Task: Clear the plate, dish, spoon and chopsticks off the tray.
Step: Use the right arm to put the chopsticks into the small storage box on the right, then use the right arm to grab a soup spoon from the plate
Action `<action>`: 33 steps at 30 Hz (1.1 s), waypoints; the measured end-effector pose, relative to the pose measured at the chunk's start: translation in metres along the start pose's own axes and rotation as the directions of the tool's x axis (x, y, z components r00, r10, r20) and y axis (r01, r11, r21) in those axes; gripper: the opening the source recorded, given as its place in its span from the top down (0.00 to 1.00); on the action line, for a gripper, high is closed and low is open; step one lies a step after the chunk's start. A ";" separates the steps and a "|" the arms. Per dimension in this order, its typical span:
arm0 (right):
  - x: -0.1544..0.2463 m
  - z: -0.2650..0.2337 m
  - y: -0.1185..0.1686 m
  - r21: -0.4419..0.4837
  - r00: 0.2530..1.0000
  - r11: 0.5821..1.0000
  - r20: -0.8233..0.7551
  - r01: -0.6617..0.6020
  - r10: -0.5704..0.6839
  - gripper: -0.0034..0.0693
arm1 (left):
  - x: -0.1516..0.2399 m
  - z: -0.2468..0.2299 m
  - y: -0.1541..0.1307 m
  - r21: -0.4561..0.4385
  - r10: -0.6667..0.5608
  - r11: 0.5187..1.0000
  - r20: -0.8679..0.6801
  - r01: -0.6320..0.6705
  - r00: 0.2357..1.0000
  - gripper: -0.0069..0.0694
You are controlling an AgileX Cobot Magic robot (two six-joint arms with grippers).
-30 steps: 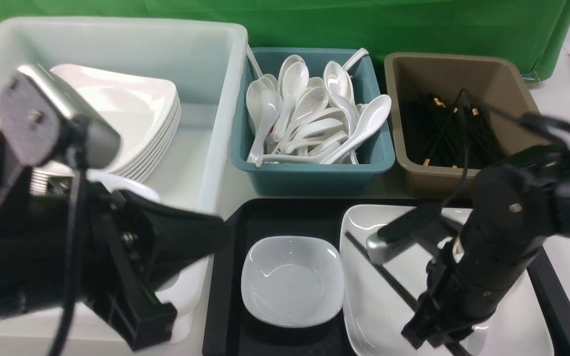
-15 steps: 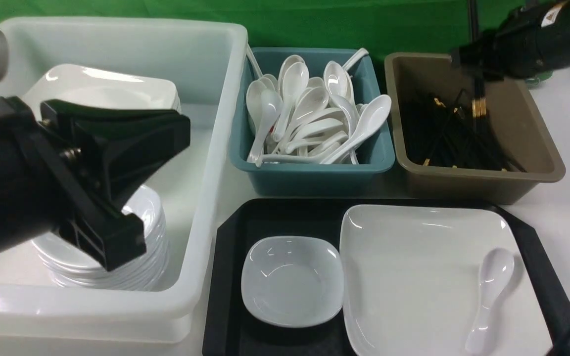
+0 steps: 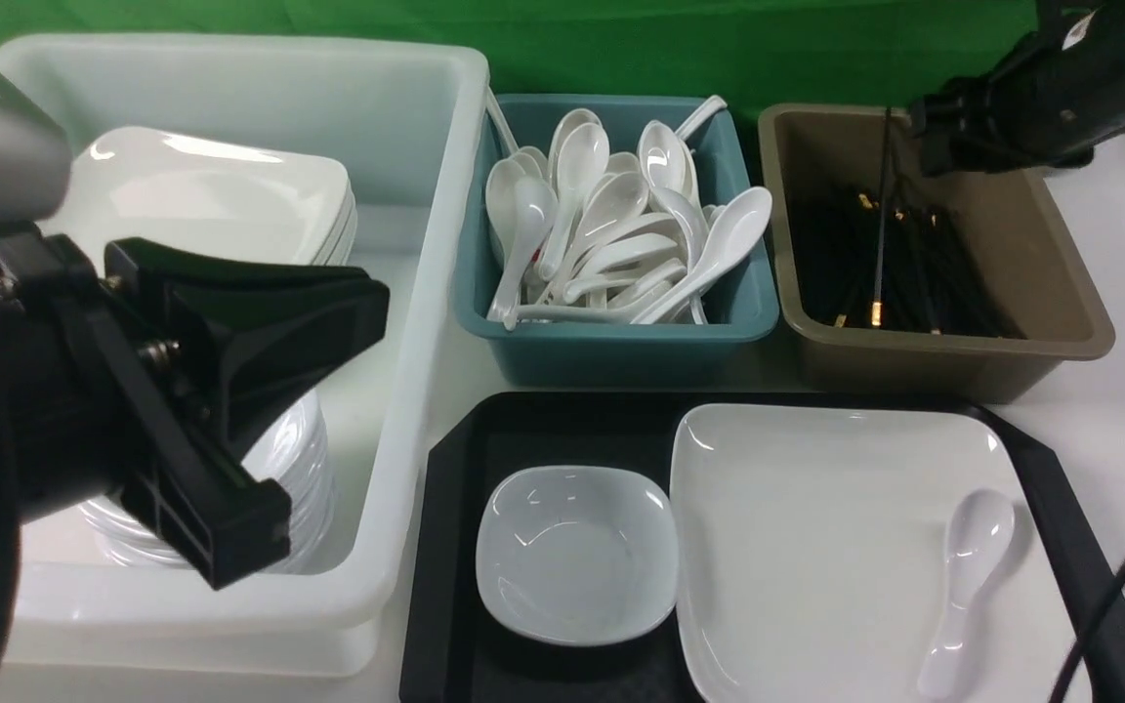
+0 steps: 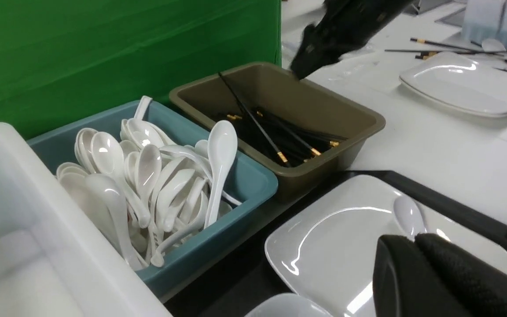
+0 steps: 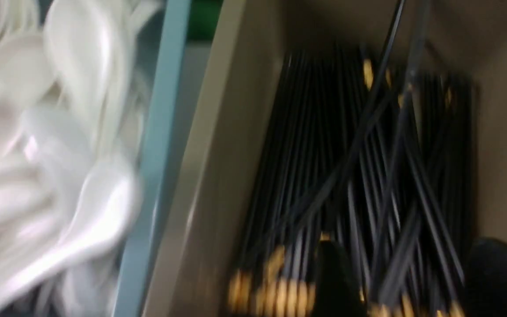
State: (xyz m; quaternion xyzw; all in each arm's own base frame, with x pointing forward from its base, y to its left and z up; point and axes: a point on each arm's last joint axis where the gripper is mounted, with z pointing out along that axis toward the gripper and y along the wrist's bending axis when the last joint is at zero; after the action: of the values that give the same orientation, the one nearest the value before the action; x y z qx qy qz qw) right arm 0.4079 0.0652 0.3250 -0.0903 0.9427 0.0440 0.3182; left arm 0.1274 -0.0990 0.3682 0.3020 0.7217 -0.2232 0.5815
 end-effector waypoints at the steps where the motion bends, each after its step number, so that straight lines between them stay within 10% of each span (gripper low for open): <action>1: 0.006 -0.016 0.004 -0.008 0.999 1.000 -0.047 0.011 -0.011 0.57 | 0.001 0.000 0.000 0.004 0.003 1.000 -0.007 -0.003 1.000 0.89; 6: 0.068 -0.050 0.025 -0.040 0.965 0.999 -0.264 -0.001 -0.010 0.64 | 0.003 0.000 -0.002 0.019 0.009 1.000 -0.029 -0.009 1.000 0.89; 15: 0.203 -0.010 0.042 0.056 0.856 0.979 -0.478 -0.195 0.198 0.35 | 0.004 0.000 -0.002 0.023 0.022 1.000 -0.041 -0.022 0.999 0.89; 27: 0.214 0.041 0.044 0.065 0.853 0.965 -0.455 -0.254 0.256 0.34 | 0.004 0.000 -0.002 0.022 0.024 0.999 -0.042 -0.023 0.999 0.89; 33: 0.212 0.046 0.044 0.043 0.866 0.979 -0.459 -0.202 0.198 0.60 | 0.004 0.000 -0.002 0.022 0.025 0.999 -0.042 -0.024 0.999 0.89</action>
State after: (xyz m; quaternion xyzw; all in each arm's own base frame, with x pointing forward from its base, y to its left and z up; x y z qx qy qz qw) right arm 0.2609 0.0845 0.1611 -0.0011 0.9952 0.0572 0.0791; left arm 0.1255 -0.0997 0.3644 0.3219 0.7275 -0.2172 0.5656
